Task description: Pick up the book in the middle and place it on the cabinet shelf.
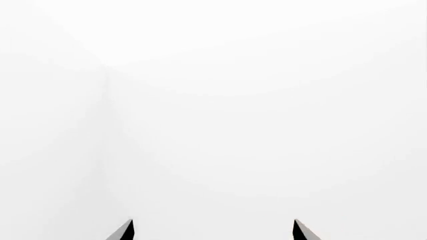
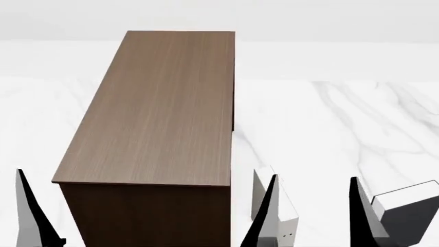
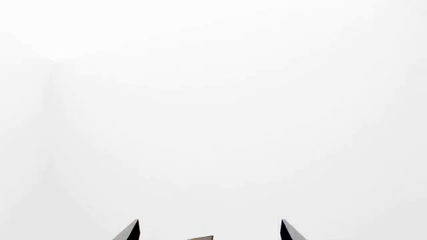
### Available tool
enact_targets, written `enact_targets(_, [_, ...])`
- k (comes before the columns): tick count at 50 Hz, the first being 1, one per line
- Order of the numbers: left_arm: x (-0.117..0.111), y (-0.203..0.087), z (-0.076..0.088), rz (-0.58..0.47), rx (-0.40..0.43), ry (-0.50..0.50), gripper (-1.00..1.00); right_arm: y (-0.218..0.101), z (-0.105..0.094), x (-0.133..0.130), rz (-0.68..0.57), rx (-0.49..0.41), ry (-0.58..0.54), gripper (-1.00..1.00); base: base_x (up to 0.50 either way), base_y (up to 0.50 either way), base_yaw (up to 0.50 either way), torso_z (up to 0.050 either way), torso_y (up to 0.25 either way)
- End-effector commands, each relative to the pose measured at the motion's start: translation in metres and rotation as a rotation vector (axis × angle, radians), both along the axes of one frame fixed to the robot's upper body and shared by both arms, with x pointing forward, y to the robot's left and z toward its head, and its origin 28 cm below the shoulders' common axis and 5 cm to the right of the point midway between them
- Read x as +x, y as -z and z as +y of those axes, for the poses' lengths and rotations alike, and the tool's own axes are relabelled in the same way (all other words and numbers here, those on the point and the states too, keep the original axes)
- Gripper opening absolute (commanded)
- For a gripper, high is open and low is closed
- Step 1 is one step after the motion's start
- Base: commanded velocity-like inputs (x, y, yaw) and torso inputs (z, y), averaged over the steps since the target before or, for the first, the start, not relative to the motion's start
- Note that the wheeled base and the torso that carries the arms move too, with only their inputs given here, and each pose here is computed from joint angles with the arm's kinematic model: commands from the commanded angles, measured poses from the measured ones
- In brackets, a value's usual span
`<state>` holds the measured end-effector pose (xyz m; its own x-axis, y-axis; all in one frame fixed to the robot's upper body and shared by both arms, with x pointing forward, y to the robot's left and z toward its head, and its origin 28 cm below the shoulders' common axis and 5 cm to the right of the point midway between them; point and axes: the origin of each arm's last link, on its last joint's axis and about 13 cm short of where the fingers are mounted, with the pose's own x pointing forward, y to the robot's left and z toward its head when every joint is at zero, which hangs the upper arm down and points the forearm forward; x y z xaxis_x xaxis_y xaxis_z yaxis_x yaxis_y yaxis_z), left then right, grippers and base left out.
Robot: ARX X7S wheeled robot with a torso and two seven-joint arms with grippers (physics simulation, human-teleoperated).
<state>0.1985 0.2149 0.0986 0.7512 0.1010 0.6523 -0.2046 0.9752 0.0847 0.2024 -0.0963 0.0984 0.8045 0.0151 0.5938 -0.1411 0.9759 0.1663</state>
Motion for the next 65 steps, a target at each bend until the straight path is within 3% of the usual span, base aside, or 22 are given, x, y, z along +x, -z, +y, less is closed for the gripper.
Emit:
enact_targets(1, [-0.001,0.001,0.0,-0.007,0.019,0.002,1.0,0.0,0.0,0.015,0.085,-0.039,0.112,1.0,0.0,0.0,0.0,0.0,0.0])
enact_targets(4, [-0.001,0.001,0.0,-0.006,0.02,0.003,1.0,-0.001,0.001,0.022,0.117,-0.074,0.174,1.0,0.0,0.0,0.0,0.0,0.0])
enact_targets(7, [-0.001,0.002,0.0,-0.005,0.019,0.004,1.0,-0.001,0.0,0.029,0.162,-0.051,0.25,1.0,0.0,0.0,0.0,0.0,0.0])
enact_targets(10, [-0.002,0.001,0.0,-0.006,0.017,0.005,1.0,-0.001,-0.002,0.034,0.135,-0.058,0.326,1.0,0.0,0.0,0.0,0.0,0.0])
enact_targets(17, [-0.002,0.001,-0.001,-0.006,0.016,0.007,1.0,-0.002,-0.006,0.042,0.176,-0.034,0.397,1.0,0.0,0.0,0.0,0.0,0.0])
enact_targets(35, [-0.002,0.002,-0.001,0.01,0.013,0.014,1.0,0.004,-0.013,0.058,0.295,-0.074,0.627,1.0,0.0,0.0,0.0,0.0,0.0])
enact_targets(46, [-0.002,0.003,-0.001,0.019,0.012,0.014,1.0,0.0,-0.008,0.07,0.406,-0.045,0.646,1.0,0.0,0.0,0.0,0.0,0.0])
enact_targets(49, [-0.001,0.004,-0.001,0.025,0.013,0.013,1.0,-0.003,-0.009,0.076,0.487,-0.008,0.671,1.0,0.0,0.0,0.0,0.0,0.0])
enact_targets(65, [-0.001,0.005,-0.002,0.033,0.016,0.014,1.0,-0.029,-0.005,0.092,0.636,0.114,0.72,1.0,0.0,0.0,0.0,0.0,0.0])
